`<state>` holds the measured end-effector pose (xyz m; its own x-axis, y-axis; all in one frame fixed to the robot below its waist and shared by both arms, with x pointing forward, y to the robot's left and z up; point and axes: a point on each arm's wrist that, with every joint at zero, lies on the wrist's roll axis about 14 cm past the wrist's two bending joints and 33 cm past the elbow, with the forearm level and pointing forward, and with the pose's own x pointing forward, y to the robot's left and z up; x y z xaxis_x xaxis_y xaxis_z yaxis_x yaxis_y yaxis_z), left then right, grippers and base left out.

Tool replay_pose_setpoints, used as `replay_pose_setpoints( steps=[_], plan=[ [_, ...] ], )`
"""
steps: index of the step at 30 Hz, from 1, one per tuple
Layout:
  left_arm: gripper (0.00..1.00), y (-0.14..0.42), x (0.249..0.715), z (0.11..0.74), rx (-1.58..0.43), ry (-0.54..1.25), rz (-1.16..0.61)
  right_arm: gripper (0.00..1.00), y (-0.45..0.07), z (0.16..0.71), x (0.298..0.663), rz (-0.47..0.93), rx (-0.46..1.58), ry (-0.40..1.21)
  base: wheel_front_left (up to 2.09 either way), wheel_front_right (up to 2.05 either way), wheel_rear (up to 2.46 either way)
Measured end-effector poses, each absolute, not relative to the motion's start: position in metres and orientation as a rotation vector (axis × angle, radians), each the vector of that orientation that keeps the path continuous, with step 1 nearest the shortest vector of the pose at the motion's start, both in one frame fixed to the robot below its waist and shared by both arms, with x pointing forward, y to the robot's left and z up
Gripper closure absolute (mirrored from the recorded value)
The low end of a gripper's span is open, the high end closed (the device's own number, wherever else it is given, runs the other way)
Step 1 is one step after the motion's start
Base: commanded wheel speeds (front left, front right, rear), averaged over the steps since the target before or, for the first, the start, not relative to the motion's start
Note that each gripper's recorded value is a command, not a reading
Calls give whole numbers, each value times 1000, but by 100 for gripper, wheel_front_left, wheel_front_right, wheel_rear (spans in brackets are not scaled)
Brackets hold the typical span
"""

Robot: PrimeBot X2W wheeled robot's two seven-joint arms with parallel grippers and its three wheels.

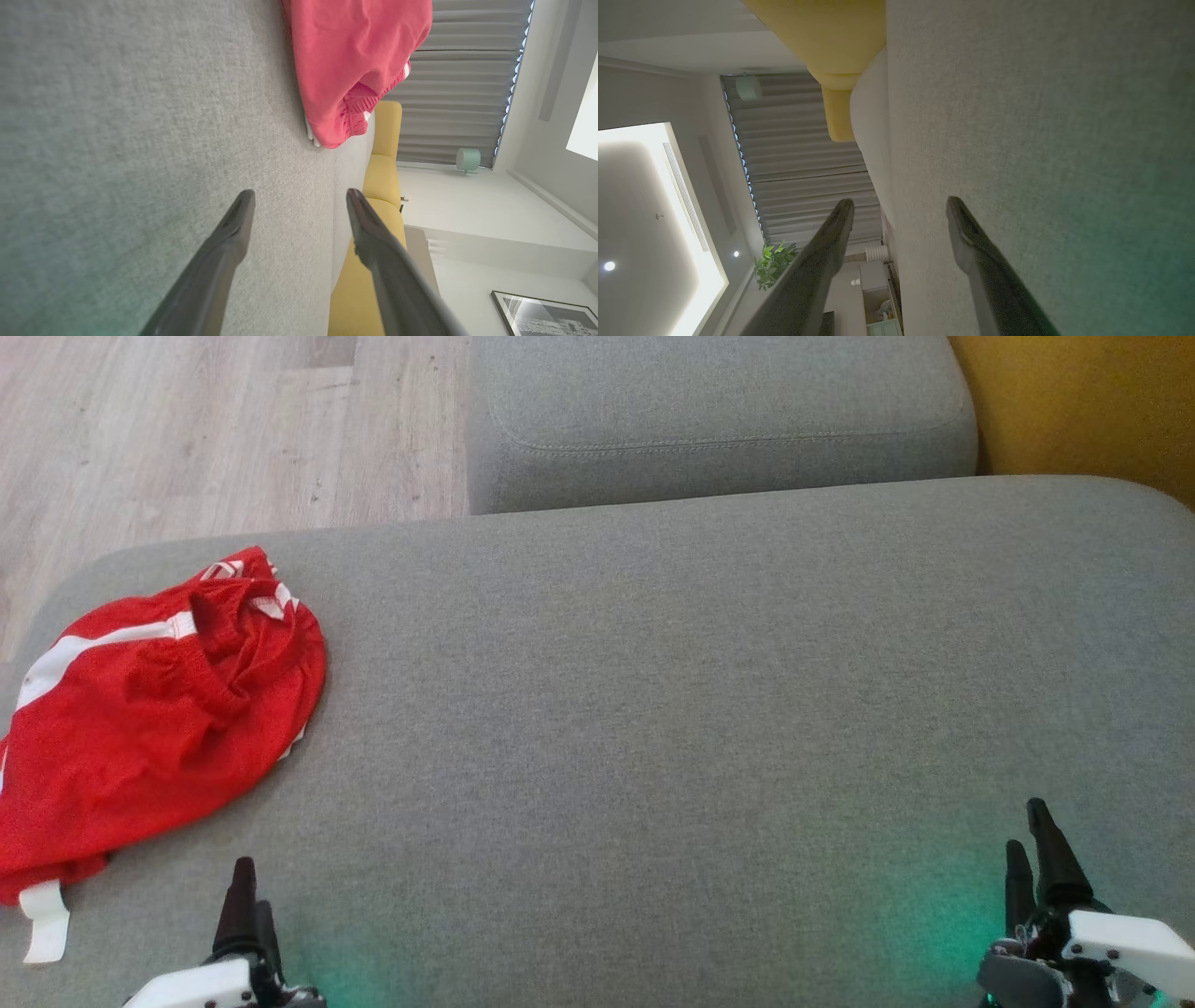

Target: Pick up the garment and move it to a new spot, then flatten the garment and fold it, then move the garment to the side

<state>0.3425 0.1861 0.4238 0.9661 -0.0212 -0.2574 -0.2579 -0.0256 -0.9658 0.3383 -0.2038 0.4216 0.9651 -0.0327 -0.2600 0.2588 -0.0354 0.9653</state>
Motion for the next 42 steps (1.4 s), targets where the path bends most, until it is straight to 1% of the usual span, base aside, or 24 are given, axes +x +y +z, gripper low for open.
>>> replay_pose_setpoints(
  steps=[8, 27, 42],
  plan=[
    [0, 185, 345, 430, -1514, 206, 171, 0, -200, 425, 339, -220, 1532, 179, 0, 0, 0],
    [0, 167, 351, 445, -1225, 232, 99, 0, -189, 437, 342, -139, 1214, 191, 0, 0, 0],
    [0, 154, 349, 448, -1016, 246, 67, 0, -182, 449, 343, -85, 1028, 165, 0, 0, 0]
  ],
)
